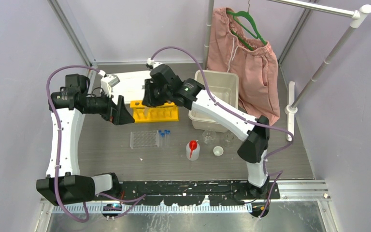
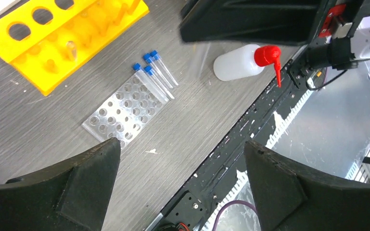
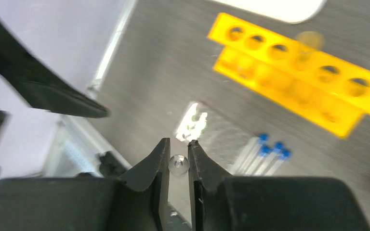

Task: Organize the chemistry lab equipment

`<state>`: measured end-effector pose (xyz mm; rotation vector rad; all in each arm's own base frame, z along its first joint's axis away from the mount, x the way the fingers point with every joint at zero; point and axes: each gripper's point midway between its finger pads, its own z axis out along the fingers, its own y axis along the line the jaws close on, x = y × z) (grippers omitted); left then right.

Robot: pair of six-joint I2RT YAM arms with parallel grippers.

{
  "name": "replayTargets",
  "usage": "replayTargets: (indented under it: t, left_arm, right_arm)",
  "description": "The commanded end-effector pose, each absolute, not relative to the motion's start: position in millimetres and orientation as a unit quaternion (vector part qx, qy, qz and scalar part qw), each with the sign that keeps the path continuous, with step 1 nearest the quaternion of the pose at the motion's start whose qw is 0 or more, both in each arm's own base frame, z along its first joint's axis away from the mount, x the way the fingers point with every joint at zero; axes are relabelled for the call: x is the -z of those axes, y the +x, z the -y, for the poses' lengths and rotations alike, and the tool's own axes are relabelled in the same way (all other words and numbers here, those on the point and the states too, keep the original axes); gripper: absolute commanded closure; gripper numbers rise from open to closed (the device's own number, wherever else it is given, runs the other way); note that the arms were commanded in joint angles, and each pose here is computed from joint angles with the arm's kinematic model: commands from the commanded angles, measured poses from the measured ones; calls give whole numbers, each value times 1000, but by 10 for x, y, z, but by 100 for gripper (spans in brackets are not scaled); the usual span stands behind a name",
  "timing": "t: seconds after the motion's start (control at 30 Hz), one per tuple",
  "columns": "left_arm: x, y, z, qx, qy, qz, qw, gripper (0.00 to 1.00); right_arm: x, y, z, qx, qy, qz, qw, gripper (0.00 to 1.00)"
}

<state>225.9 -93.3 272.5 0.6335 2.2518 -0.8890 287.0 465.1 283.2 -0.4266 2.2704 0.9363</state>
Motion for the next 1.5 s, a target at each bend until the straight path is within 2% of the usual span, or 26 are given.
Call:
replayTargets:
  t: [0.0, 0.2, 0.5, 1.03, 1.47]
  left_arm:
    - [-2748, 2431, 848, 306, 206, -868, 333, 0]
    - [-2620, 2572, 731, 284, 154, -893, 313, 0]
    - [-2509, 2637, 633, 279, 128, -905, 293, 0]
    - [-2472, 2606, 580, 267, 129, -910, 290, 0]
    - [-2463, 2595, 565, 262, 130, -911, 291, 0]
  right_arm:
    - [-3220, 3216, -4177, -282, -156, -820, 473, 99]
    - [-2877, 3503, -4020, -225, -148, -786, 557, 99]
    - [-2456, 3761, -4107, -198, -150, -756, 606, 99]
    - [-1950, 3829, -4129, -162, -168, -773, 590, 99]
    - [-1762, 3844, -4143, -154, -173, -780, 581, 99]
